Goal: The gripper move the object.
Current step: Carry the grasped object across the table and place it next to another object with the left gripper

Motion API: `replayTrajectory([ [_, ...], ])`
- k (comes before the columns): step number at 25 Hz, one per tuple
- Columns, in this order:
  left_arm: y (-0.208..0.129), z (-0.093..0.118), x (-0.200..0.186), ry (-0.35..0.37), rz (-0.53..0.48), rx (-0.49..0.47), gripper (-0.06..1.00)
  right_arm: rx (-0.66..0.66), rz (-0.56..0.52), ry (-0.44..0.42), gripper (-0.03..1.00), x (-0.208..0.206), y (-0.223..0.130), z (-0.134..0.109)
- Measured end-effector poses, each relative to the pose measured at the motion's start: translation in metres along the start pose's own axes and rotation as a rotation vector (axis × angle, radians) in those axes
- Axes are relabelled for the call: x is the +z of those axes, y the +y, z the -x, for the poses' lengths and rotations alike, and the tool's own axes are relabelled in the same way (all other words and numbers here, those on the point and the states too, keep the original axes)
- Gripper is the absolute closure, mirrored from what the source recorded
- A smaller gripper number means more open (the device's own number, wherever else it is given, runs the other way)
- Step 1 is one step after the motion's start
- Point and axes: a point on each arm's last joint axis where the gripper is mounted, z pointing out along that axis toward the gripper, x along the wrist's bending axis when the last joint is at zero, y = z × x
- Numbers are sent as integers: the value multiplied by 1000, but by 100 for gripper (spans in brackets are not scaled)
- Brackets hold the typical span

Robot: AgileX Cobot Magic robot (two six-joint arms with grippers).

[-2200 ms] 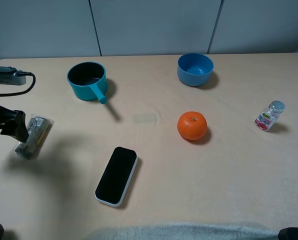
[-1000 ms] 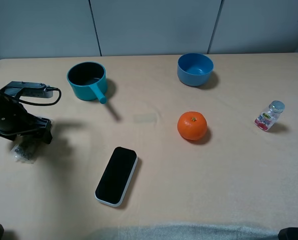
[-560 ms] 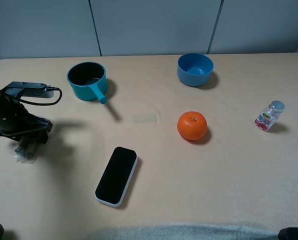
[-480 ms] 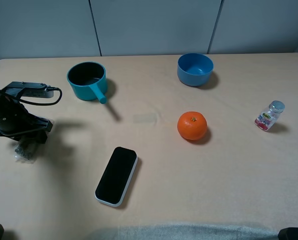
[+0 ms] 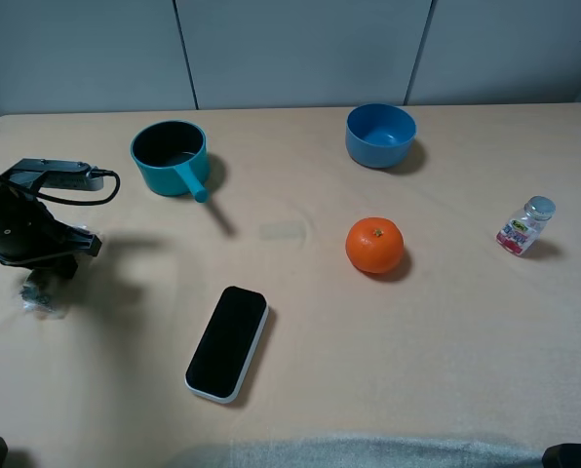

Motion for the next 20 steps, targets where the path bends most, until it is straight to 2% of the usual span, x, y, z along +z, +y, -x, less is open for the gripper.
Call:
replayTrajectory([
  [12,0,0,0,0,-5,0,73,0,-1,0,28,0,0,0],
  [20,-1,0,-16,2,-3,2,76,0,-1,0,28,0,0,0],
])
